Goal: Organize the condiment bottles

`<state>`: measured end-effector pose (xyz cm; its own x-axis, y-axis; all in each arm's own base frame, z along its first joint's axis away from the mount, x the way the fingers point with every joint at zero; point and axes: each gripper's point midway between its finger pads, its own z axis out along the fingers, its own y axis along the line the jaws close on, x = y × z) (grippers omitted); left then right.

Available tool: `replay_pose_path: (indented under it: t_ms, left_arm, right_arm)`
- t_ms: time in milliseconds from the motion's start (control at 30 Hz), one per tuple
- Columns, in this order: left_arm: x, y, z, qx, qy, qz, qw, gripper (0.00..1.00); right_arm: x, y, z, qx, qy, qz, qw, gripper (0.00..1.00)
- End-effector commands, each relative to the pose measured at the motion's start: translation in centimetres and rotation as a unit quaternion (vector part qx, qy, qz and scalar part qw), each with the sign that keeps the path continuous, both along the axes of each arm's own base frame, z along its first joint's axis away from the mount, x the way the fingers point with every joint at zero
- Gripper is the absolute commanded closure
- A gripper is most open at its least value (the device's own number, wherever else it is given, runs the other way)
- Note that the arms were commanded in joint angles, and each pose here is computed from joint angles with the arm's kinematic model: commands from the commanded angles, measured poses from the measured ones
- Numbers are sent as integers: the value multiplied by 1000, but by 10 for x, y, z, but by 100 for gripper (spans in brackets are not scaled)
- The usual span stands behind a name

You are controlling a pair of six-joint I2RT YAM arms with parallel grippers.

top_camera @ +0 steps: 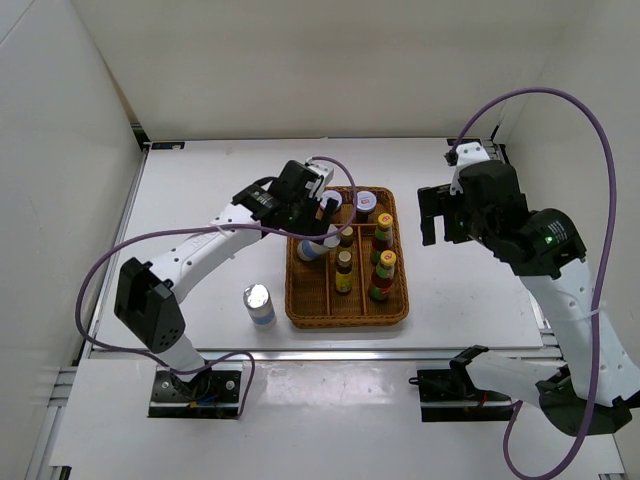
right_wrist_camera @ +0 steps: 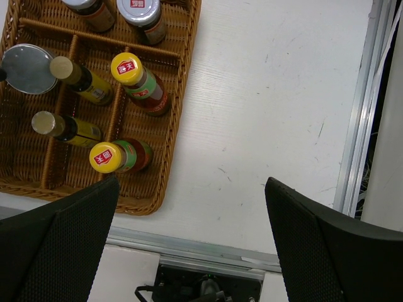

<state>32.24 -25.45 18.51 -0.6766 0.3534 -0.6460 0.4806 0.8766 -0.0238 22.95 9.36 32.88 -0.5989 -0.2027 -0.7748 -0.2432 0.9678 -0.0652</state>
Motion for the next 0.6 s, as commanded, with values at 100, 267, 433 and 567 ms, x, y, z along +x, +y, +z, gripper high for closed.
replay_pose_path:
  t_ms: [100, 267, 433, 567]
  left_arm:
    - [19, -9, 19, -8, -40, 5, 999, 0]
    - [29, -9, 6, 14, -38, 18, 999, 0]
    - [35, -6, -8, 30, -30, 37, 998, 3]
    - [39, 0, -7, 34, -34, 47, 998, 4]
  right_arm:
    - [-2, -5, 13, 9, -22, -8, 1000, 1]
    - [-3, -7, 12, 5, -20, -12, 1000, 1]
    - [-6, -11, 13, -1, -22, -13, 1000, 1]
    - [-5, -13, 13, -4, -24, -16, 1000, 1]
